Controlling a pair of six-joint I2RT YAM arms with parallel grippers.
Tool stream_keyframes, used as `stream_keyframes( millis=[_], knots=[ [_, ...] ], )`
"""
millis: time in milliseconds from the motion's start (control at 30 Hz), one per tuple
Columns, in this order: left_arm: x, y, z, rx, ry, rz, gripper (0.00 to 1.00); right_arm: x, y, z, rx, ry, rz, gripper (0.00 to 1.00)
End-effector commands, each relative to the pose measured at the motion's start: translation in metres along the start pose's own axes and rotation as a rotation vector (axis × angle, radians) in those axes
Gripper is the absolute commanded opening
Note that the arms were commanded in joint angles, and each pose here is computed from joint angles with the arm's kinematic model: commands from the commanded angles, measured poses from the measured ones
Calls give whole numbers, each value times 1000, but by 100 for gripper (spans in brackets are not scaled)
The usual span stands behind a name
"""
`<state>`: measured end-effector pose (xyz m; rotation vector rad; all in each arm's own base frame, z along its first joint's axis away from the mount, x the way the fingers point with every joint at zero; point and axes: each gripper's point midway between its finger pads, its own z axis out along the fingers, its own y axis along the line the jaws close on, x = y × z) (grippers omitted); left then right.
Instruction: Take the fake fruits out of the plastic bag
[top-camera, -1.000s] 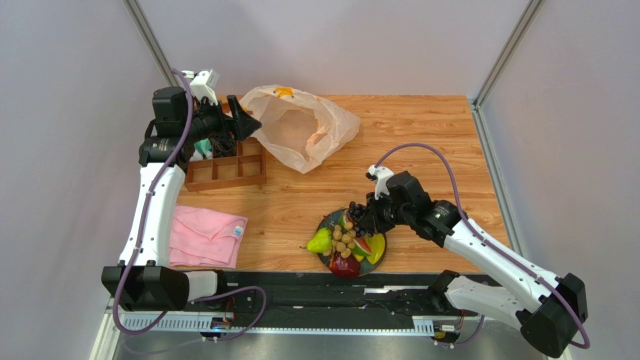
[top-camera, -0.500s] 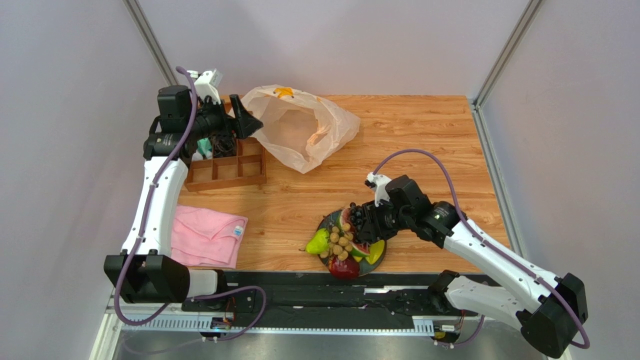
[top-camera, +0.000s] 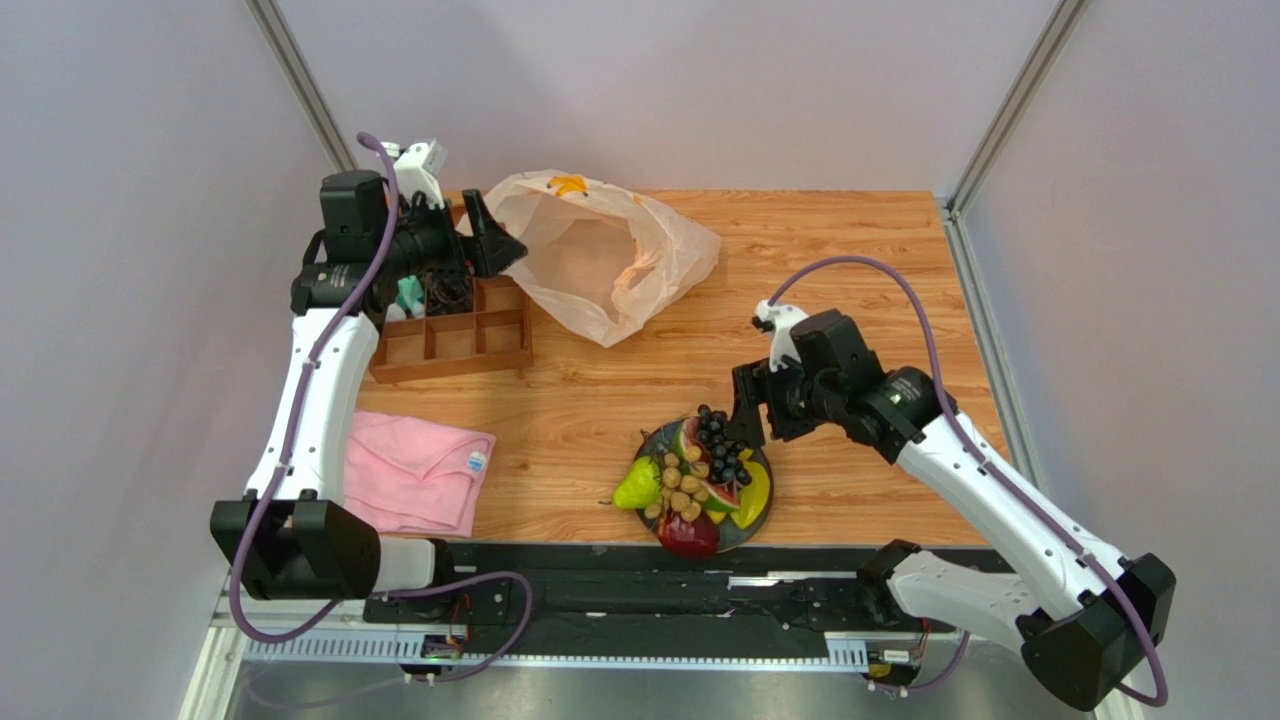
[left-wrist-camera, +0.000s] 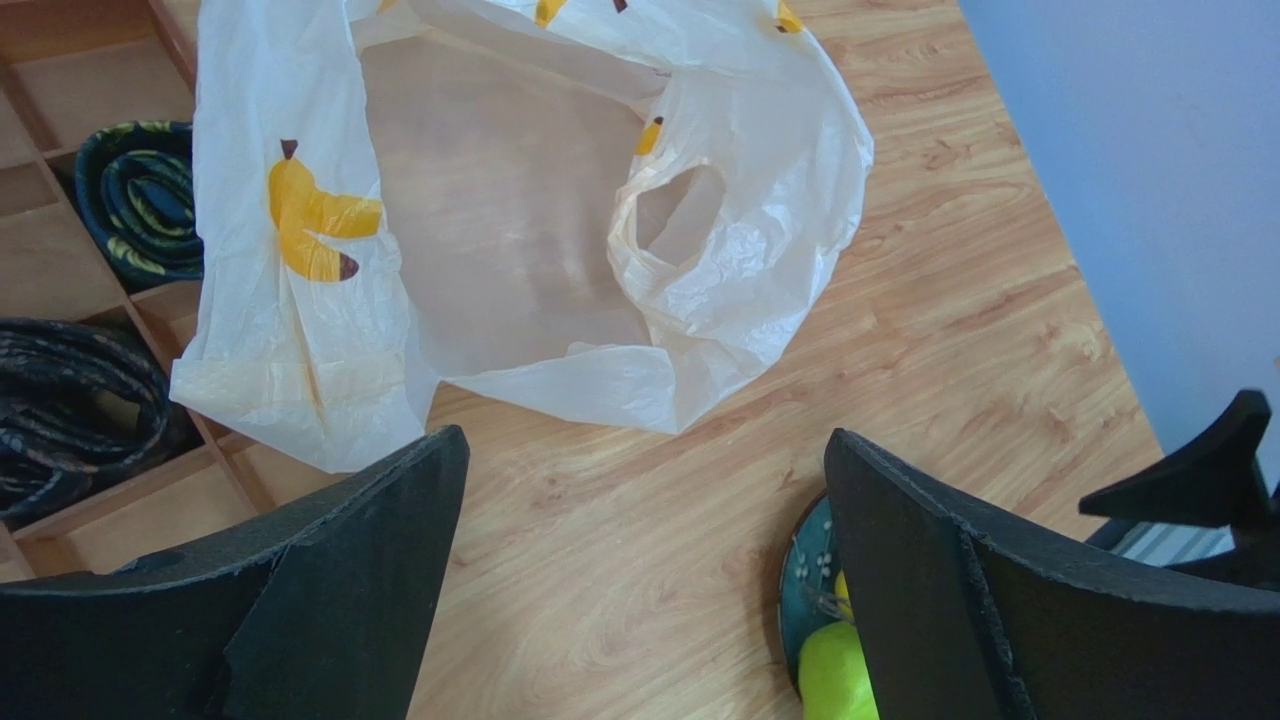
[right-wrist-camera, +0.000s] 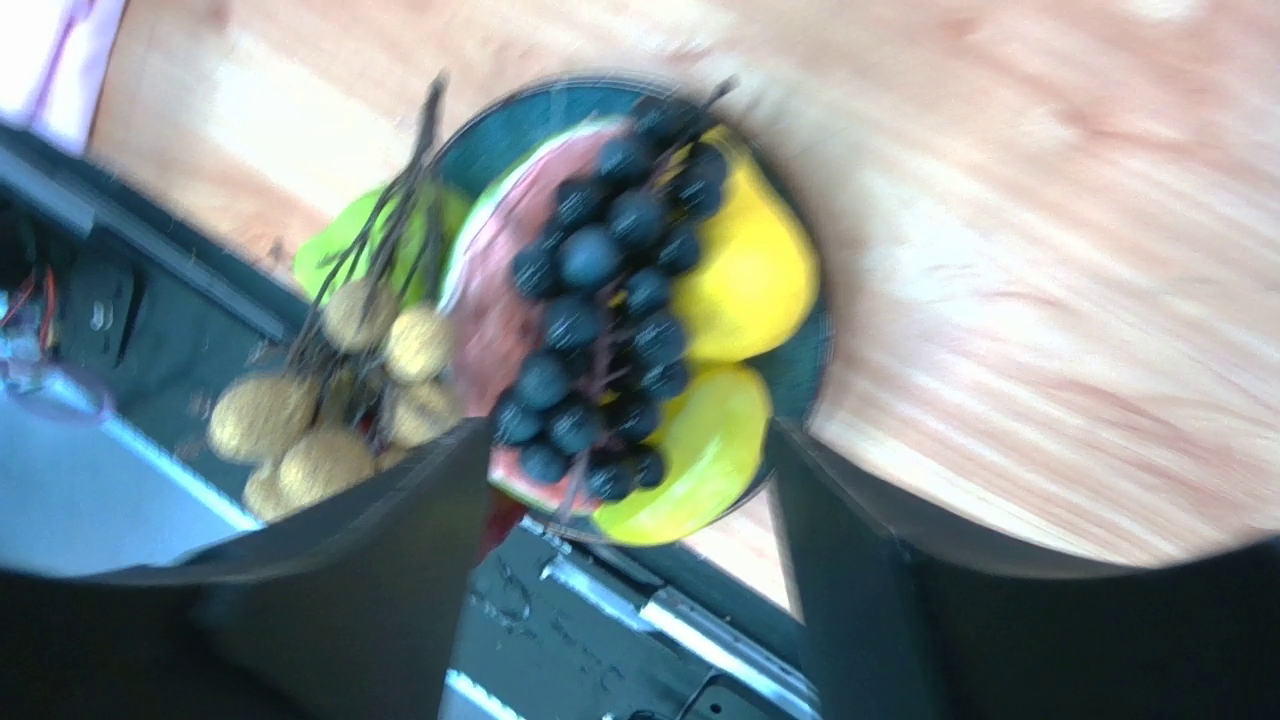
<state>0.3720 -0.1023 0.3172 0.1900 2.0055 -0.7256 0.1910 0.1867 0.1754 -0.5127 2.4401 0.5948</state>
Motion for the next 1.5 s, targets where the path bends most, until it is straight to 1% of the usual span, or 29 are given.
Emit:
stream_keyframes(
  millis=[0,33,67,100,133,167,200,267,333,367,433,500,600,700,733,800,833,933,1033,1133,1267,1333,1467],
  knots=[
    [-11,-5,-19,-32,-65,86,98,-51,-38,-8,154,-127,51,79],
    [-9,-5,-22,-42,-62,95,98,-60,-46,-4,186,-143,67,82],
    [-7,-6,-29,-52,-69,114,98,-73,-54,-4,213,-185,75,83],
    [-6,-3,-32,-77,-71,143,98,-86,-73,-10,288,-228,91,83],
    [-2,-3,-35,-88,-67,154,98,-96,-79,-12,311,-257,88,87],
    [2,-2,-40,-100,-68,167,99,-107,-82,-16,325,-294,78,87],
    [4,2,-43,-123,-67,186,99,-114,-94,-24,381,-324,83,87],
    [13,4,-48,-143,-56,198,99,-129,-99,-38,401,-394,75,90],
    [22,7,-53,-162,-40,229,99,-133,-100,-44,405,-422,57,100],
    [28,9,-56,-175,-35,235,99,-131,-98,-49,399,-446,48,100],
    [41,15,-59,-201,-13,233,99,-123,-104,-52,425,-455,66,100],
    [58,17,-60,-203,19,214,99,-105,-114,-53,454,-407,149,100],
    [79,17,-61,-191,54,175,99,-92,-114,-55,461,-342,166,100],
    [93,18,-59,-186,70,123,99,-95,-114,-60,472,-335,154,100],
    [103,21,-56,-187,84,103,99,-97,-115,-60,475,-339,148,100],
    [104,20,-53,-175,57,86,99,-105,-119,-62,501,-369,131,100],
    [111,22,-50,-175,64,72,99,-108,-122,-63,515,-380,128,100],
    [113,22,-49,-164,46,57,99,-118,-124,-69,529,-416,109,100],
    [110,25,-51,-170,35,41,99,-121,-125,-69,536,-418,113,100],
    [111,29,-49,-179,33,33,99,-117,-123,-61,508,-411,113,100],
    [112,29,-46,-167,12,29,99,-126,-112,-56,436,-450,134,100],
    [112,31,-48,-168,6,21,99,-129,-110,-53,421,-437,131,100],
    [113,35,-47,-173,4,4,99,-131,-119,-53,476,-418,129,100]
  ],
)
